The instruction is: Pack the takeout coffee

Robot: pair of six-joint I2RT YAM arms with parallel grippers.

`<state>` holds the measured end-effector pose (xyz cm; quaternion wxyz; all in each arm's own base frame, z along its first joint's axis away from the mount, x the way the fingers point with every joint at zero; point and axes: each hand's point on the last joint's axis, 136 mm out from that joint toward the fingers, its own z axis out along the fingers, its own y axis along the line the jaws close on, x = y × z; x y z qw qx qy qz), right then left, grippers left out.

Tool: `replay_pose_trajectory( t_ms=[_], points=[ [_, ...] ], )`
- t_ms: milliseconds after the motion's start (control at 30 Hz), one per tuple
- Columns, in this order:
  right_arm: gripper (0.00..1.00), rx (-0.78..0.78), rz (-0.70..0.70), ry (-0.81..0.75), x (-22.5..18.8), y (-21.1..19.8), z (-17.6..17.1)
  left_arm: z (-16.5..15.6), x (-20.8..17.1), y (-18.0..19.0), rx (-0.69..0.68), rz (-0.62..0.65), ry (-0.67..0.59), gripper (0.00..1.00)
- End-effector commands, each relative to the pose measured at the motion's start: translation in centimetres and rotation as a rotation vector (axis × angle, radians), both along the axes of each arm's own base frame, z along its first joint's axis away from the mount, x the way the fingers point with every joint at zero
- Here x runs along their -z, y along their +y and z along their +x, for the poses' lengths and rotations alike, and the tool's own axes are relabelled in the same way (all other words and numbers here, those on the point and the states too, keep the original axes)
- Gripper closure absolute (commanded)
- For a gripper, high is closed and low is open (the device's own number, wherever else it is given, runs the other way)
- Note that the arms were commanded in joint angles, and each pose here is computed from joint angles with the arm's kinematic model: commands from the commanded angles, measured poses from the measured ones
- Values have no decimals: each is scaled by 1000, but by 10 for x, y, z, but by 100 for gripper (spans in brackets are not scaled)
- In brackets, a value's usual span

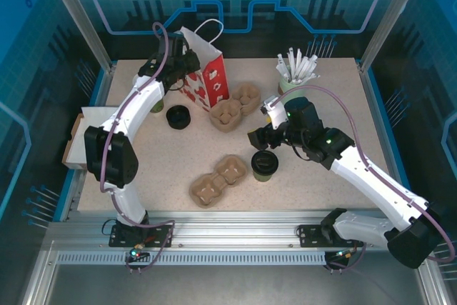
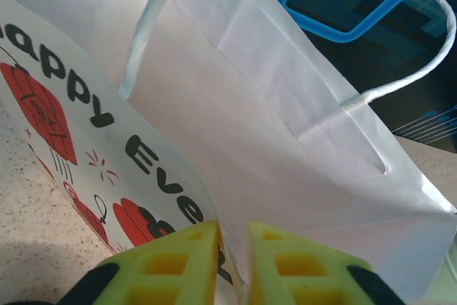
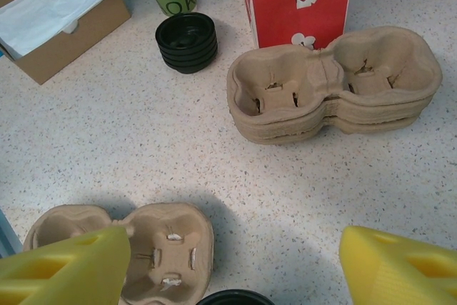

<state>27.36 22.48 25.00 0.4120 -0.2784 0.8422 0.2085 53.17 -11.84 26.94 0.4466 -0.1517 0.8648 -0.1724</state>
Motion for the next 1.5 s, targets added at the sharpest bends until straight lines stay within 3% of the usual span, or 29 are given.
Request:
replay_pose_trajectory(
  t_ms=[0,267,433,633,900,1167,1467],
  points=[
    [22,-22,-13,-6,3,2,-5,8,-25,8,-24,17,-61,87],
    [22,-16,-10,-20,-4,-2,-8,12,-81,9,0,35,-160,99],
    [22,-6,-17,-39,-12,-6,-9,-5,-131,2,67,31,-244,100],
    [22,2,-15,-63,-21,-10,-9,-43,-187,-16,214,-22,-331,100],
    [22,11,-22,-100,-29,-17,-13,-123,-224,-30,402,-46,-370,100],
    [20,11,10,-136,-36,-23,-22,-216,-210,-20,514,41,-347,100],
    [19,-3,34,-149,-37,-26,-31,-274,-138,-7,649,195,-166,100]
  ],
)
